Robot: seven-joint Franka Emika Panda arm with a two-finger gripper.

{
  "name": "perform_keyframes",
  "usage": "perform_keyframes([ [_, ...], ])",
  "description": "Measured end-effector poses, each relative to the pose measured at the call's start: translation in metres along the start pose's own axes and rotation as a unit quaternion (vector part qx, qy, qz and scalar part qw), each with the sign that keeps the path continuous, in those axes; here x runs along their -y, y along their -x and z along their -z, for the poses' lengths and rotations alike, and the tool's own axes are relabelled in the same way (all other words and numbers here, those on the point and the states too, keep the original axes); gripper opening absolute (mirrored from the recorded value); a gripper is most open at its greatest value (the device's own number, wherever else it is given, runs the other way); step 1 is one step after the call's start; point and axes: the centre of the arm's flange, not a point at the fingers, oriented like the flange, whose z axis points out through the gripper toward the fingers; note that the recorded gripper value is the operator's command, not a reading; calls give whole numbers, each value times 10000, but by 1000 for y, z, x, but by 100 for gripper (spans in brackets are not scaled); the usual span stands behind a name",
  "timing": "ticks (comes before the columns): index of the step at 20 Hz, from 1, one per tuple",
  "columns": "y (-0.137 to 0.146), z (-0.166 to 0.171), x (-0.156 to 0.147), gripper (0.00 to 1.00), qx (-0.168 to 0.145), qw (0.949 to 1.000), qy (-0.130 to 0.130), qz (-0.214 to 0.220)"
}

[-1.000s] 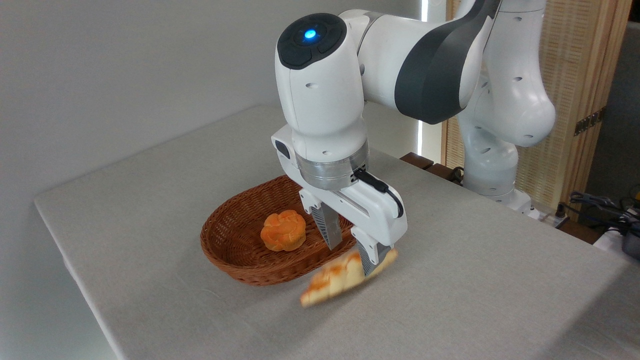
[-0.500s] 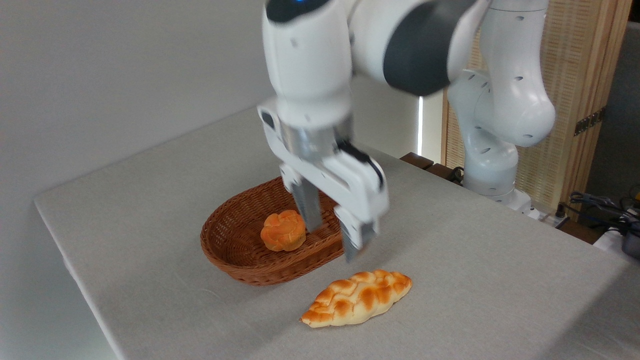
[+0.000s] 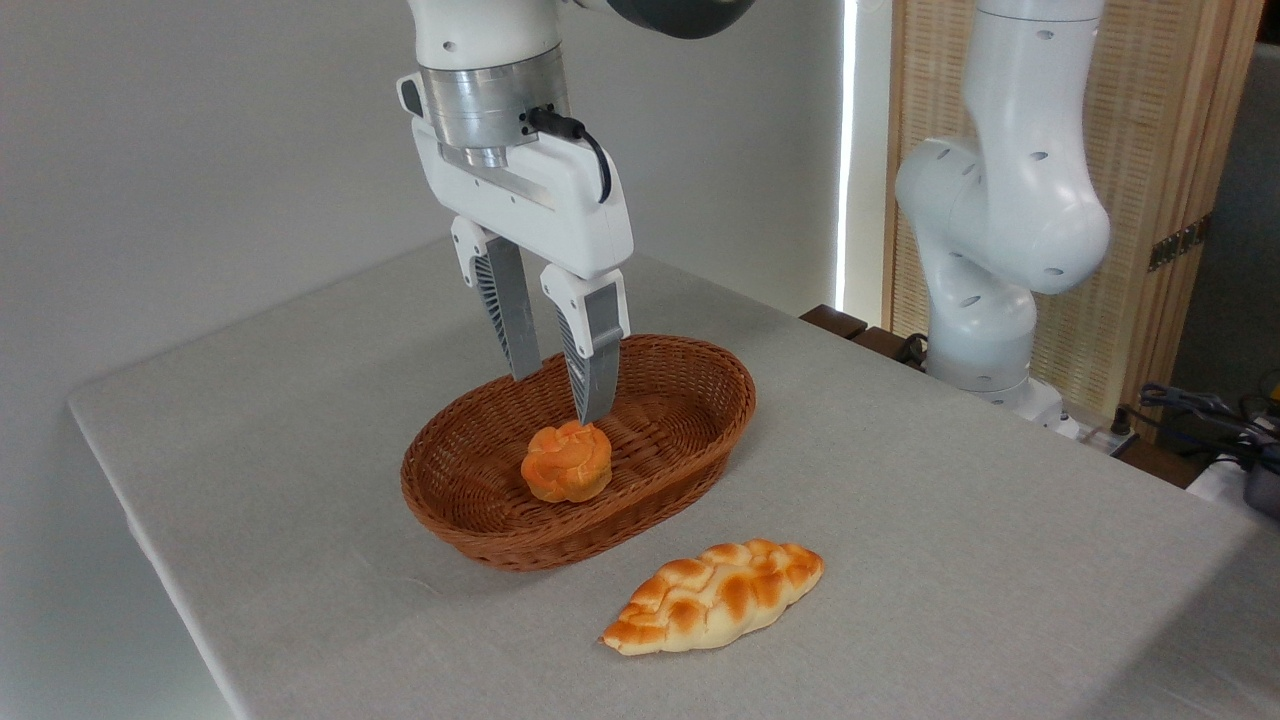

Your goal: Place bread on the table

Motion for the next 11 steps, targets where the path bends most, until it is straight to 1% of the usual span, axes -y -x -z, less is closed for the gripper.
perform_keyframes([
  [3, -1, -4, 3, 100, 32, 9997, -19, 240],
  [5, -3, -8, 4, 100, 53, 9996, -13, 282],
  [11, -20, -14, 6, 100, -177, 9994, -201, 233],
])
